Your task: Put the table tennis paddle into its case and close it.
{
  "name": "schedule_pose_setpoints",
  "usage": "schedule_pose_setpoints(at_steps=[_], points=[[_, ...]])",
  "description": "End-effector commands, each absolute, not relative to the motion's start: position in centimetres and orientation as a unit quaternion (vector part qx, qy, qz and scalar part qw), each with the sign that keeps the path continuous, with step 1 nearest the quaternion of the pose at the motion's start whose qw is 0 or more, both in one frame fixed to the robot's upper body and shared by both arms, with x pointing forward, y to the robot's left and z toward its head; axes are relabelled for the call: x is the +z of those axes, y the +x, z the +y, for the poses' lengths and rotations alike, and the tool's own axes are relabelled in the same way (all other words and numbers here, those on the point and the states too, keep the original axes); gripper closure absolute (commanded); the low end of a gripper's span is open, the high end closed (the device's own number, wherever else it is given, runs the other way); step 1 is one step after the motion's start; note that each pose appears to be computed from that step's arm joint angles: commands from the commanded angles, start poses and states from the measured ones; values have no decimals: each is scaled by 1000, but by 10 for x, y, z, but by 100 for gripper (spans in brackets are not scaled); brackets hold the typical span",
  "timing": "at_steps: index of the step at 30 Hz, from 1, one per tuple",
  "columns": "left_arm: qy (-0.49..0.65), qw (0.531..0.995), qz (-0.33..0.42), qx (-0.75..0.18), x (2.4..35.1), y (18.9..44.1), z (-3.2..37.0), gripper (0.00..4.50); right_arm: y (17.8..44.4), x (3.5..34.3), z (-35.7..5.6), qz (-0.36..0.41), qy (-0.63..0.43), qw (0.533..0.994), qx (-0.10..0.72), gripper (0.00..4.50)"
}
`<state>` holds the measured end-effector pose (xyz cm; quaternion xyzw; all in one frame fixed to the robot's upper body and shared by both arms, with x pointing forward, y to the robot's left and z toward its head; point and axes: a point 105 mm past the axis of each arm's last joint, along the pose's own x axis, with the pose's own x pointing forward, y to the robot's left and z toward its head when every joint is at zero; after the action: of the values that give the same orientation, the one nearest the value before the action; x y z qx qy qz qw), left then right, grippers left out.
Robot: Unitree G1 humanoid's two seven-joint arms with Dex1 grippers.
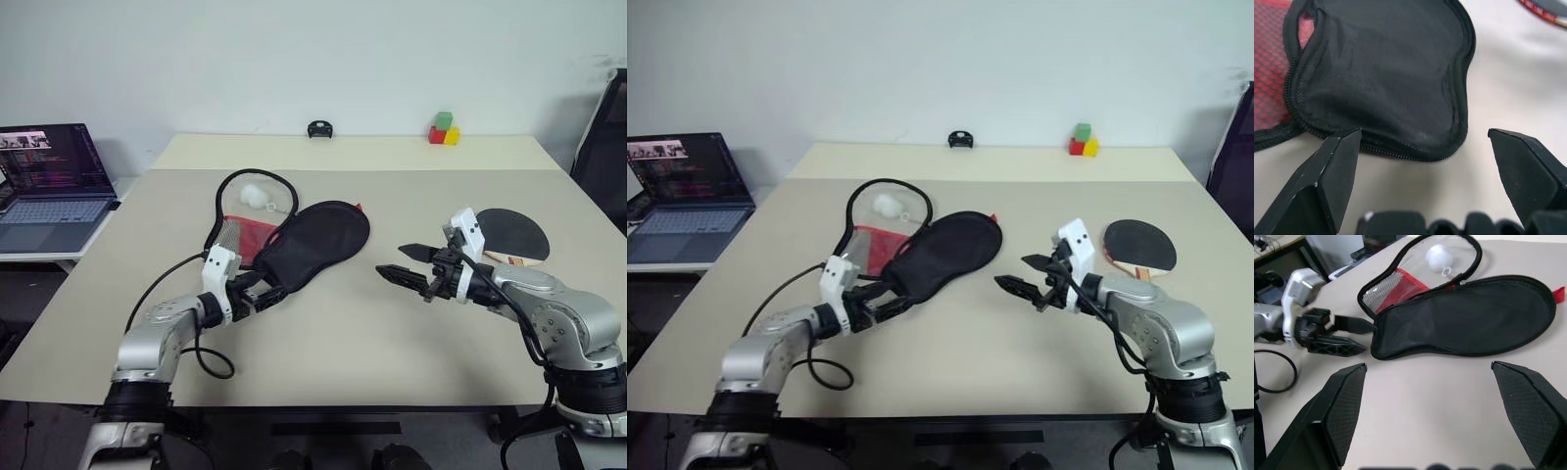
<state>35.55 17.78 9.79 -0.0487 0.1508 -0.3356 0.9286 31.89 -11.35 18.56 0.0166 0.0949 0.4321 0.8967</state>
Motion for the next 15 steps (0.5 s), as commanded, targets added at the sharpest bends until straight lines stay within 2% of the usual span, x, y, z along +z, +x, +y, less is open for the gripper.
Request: schedule_pose_setpoints(at_steps=[1,8,15], points=[[-78,933,131,-325,110,359,181,0,310,200,-115,69,11,894,443,4],[-136,933,119,-312,115,347,188,0,290,208,-110,59,20,869,491,4],[-208,933,116,-272,111,337,194,0,292,209,-111,56,15,867,495,4]])
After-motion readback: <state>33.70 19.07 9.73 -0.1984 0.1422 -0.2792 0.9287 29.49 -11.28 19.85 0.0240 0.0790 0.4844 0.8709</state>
